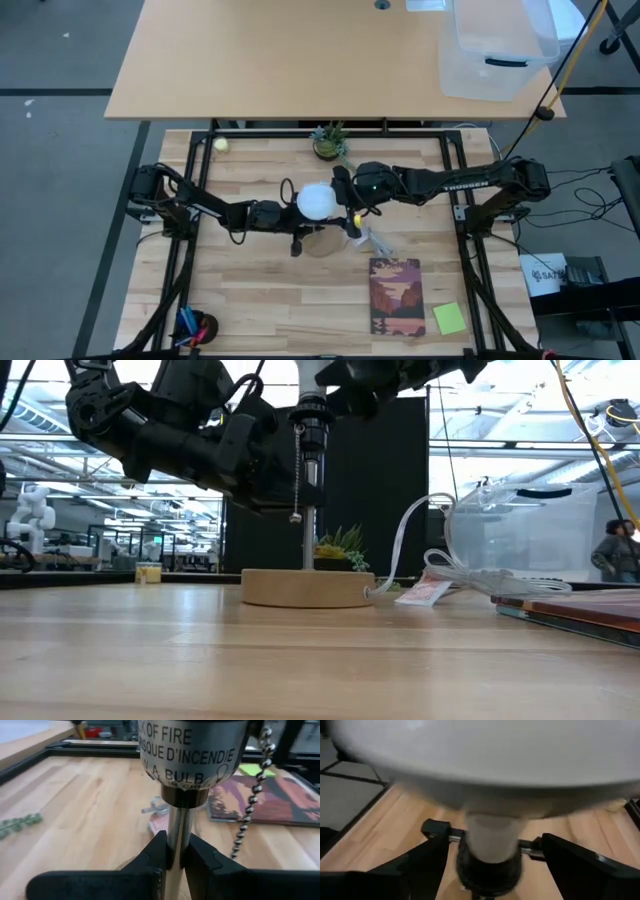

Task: Screw lightbulb
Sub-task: Remove the white lightbulb from the silver lamp

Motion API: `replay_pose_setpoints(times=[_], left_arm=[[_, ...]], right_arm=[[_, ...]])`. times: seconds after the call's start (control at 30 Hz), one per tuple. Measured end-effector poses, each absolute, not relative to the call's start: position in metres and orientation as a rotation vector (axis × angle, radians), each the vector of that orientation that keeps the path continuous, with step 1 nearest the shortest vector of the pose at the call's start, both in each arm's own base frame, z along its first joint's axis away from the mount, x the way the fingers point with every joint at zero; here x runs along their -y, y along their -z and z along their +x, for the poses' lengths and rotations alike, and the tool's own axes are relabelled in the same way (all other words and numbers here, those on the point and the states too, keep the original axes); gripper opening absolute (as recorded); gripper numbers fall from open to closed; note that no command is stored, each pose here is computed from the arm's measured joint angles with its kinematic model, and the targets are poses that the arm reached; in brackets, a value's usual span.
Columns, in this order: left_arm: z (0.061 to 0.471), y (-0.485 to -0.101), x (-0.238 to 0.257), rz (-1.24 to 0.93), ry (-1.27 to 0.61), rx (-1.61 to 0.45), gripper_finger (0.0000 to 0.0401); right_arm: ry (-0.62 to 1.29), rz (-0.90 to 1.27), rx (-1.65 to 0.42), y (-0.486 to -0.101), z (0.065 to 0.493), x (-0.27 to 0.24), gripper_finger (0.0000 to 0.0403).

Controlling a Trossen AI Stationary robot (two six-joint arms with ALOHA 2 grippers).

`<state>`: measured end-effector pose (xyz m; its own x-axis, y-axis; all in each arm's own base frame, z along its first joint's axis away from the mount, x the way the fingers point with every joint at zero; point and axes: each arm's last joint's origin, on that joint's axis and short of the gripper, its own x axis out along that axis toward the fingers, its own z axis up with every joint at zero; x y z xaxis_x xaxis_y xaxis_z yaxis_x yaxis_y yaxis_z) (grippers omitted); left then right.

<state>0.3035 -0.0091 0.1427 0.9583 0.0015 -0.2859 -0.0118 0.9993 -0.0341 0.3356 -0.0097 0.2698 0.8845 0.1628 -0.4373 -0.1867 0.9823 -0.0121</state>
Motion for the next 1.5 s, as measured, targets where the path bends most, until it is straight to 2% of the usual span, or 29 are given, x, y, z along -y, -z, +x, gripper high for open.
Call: replay_pose_setpoints(times=[0.27,0.7,0.97,1.1,1.5], left_arm=[[0.303,-0.143,0.006,-0.041,-0.104,-0.285,0.0046],[0.303,-0.143,-0.003,-0.077,-0.171,-0.279,0.0046],[0.303,-0.143,-0.003,-0.093,-0.175,-0.277,0.0046],[0.303,-0.143,-0.003,-0.099,-0.175,-0.276,0.0046],[0.303,-0.143,-0.003,-0.098,-0.16,-0.283,0.0046]], right_arm=[[0.084,-0.087,-0.439,-0.255,0.333,-0.01,0.0313],[0.326,-0.057,-0.176,-0.246,0.331,-0.033,0.0313],[0.334,-0.054,-0.104,-0.237,0.343,-0.034,0.031],[0.335,-0.078,-0.095,-0.234,0.345,-0.034,0.0287],[0.351,-0.154,-0.067,-0.241,0.345,-0.026,0.0183]])
